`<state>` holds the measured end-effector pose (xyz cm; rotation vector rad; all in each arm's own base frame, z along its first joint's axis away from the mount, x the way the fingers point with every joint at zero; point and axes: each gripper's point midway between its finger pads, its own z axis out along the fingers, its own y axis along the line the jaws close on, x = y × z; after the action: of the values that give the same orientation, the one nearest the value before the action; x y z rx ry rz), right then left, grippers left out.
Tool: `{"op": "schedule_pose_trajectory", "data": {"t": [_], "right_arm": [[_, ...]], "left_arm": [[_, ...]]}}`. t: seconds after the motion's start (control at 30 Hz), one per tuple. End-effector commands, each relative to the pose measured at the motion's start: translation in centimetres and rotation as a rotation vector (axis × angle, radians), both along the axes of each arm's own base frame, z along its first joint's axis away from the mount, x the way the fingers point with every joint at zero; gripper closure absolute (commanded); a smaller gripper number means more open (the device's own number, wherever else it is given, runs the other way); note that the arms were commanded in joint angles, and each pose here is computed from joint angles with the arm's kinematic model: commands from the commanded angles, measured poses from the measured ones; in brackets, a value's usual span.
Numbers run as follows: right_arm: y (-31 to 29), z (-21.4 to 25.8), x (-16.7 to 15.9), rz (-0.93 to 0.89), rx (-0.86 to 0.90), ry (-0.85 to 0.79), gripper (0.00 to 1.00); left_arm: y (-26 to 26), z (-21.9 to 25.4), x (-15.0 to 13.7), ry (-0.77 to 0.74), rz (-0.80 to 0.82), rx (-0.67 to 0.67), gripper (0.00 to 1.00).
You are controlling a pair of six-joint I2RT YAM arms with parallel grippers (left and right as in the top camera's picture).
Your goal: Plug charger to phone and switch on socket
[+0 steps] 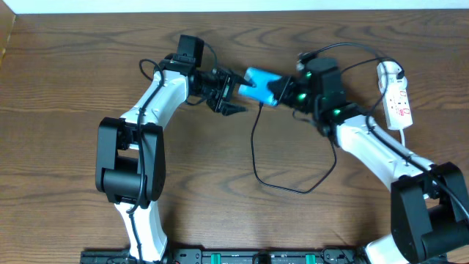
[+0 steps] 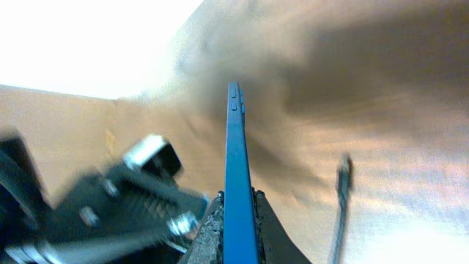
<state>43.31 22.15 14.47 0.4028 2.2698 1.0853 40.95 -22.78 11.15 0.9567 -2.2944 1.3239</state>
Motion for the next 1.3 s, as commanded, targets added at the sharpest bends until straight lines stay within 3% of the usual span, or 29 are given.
{"op": "schedule_pose_trajectory", "data": {"t": [0.0, 0.2, 0.5, 0.7, 0.77, 1.27], "right_arm": [[0.2, 3.1, 1.4, -0.116, 0.184, 0.03, 0.99], [0.1, 3.4, 1.9, -0.307, 0.399, 0.204, 0.98], [1.1, 4.9, 2.0, -0.361, 0.591, 0.304, 0.99], [1.6, 5.2, 1.8, -0.358, 0.628, 0.329, 0.98], [2.2, 5.3, 1.6, -0.347, 0.63, 0.332, 0.98], [3.3, 6.7, 1.1, -0.28, 0.697, 0.355, 0.99]], "left_arm": [[-0.6, 1.8, 0.4, -0.079, -0.029, -0.049, 0.34], [-0.9, 2.8, 2.1, -0.074, 0.037, -0.083, 0.34], [-1.2, 5.1, 5.7, -0.152, 0.147, -0.136, 0.34], [-1.2, 5.7, 6.6, -0.134, 0.2, -0.154, 0.36], [-1.2, 5.7, 6.6, -0.097, 0.222, -0.16, 0.41], [-0.5, 5.2, 7.5, -0.103, 0.277, -0.124, 0.55]]}}
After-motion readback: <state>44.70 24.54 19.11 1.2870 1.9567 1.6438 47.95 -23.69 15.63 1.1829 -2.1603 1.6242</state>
